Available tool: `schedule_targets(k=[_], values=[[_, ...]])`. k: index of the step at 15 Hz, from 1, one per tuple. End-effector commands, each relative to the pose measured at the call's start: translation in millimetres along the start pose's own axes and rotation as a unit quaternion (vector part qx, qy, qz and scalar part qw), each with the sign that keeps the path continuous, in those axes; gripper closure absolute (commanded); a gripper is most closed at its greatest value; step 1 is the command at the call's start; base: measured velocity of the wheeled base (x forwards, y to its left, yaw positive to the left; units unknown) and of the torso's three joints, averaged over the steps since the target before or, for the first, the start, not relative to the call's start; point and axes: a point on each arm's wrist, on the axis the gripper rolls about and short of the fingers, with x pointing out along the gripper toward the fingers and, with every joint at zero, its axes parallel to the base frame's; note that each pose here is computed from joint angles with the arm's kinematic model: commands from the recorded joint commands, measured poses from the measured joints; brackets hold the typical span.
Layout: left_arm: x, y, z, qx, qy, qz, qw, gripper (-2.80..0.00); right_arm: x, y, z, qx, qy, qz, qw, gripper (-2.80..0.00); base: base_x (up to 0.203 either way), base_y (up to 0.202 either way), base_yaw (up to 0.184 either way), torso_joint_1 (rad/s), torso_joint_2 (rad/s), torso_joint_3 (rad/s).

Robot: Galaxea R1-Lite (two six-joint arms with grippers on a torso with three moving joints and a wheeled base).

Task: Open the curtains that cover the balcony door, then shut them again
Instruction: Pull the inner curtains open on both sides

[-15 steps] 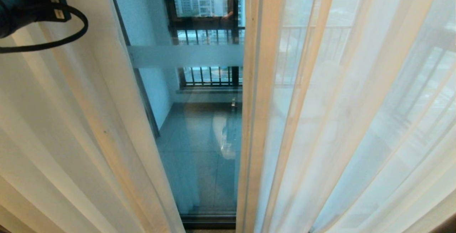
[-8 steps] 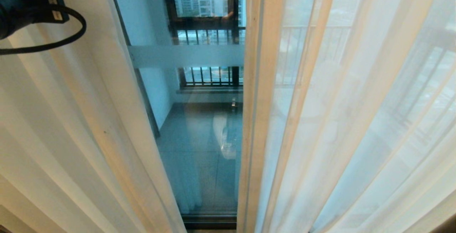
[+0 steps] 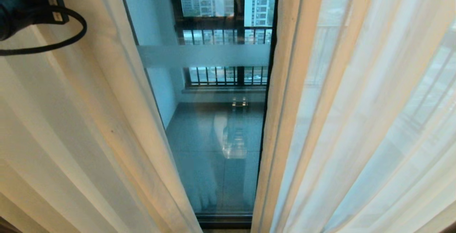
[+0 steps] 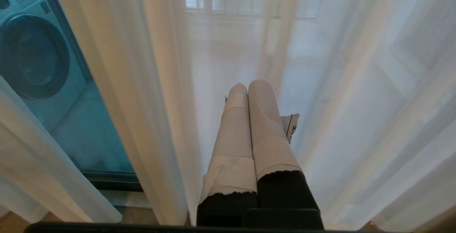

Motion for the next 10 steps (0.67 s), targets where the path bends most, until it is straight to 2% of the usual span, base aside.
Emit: schedule_targets(k=[1, 10], values=[[1.6, -0.8, -1.2, 0.001, 0.002, 0.001, 1.0, 0.0, 0.0, 0.0, 0.0, 0.0, 0.0, 0.001, 1.0, 0.0, 0.0, 0.19, 0.006, -0.001, 0.0, 0.007], [0.7, -0.3, -0.1, 0.001, 0.0, 0.001, 1.0, 0.0, 0.0, 0.0, 0.0, 0.0, 0.0, 0.001, 1.0, 0.0, 0.0, 0.19, 0.001, 0.002, 0.0, 0.001]])
